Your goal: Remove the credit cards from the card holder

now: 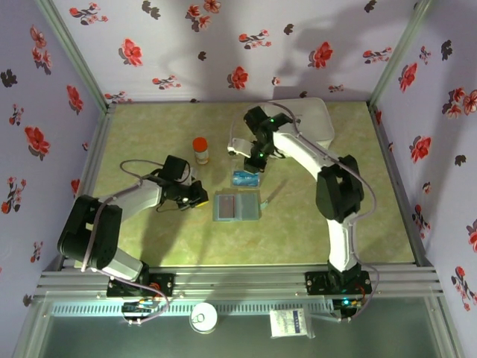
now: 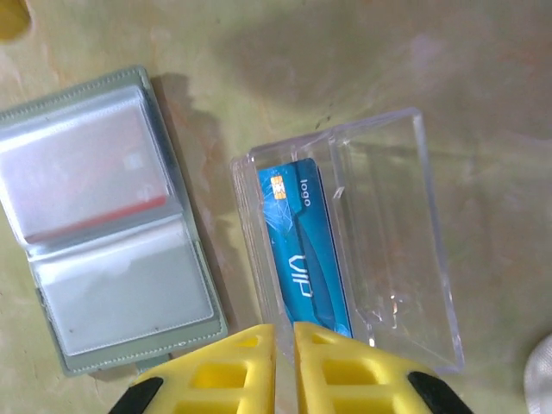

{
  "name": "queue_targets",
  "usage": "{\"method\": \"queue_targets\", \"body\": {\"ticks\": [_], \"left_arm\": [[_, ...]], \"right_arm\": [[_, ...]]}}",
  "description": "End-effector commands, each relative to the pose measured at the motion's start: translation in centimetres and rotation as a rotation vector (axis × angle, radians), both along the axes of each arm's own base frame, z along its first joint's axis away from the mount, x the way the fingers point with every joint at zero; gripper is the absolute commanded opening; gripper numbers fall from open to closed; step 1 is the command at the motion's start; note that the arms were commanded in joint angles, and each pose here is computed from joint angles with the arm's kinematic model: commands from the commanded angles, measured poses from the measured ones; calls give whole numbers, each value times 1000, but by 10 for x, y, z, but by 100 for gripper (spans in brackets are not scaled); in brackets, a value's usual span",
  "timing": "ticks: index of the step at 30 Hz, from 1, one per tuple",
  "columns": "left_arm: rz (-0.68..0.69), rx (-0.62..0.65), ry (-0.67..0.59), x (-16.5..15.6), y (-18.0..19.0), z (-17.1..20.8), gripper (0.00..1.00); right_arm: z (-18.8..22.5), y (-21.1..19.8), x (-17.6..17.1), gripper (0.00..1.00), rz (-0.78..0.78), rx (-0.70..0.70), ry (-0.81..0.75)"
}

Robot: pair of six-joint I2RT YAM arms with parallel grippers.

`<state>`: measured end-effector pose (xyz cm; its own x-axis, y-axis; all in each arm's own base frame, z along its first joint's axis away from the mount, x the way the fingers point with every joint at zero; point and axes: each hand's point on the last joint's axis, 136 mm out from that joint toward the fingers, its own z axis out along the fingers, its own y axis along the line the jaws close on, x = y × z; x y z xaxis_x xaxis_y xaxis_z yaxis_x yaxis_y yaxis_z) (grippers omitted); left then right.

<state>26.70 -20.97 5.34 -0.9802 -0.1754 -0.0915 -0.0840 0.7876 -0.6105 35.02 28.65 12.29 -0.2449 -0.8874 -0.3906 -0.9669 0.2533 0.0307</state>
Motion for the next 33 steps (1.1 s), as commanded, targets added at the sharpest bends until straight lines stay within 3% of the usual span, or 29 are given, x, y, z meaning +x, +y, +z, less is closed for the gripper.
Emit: {"method": "queue_targets", "body": {"ticks": [1,8,14,24,33], "left_arm": [[-36,-35,-19,6,-16,8,4],[-73,-33,-6,3,-33,4,2],[-97,13,17,0,-40,-7,1],[-112,106,28,-4,-31,-15,0],[-115,150,48,-8,-23,-27,0]], "right_arm": [[33,20,14,17,-205,191,-66],[34,10,15,17,-705,292,2],[25,20,-12,18,-903,393,117],[-3,56,-51,17,-1012,485,379],[-35,63,-69,16,-1057,451,453]]}}
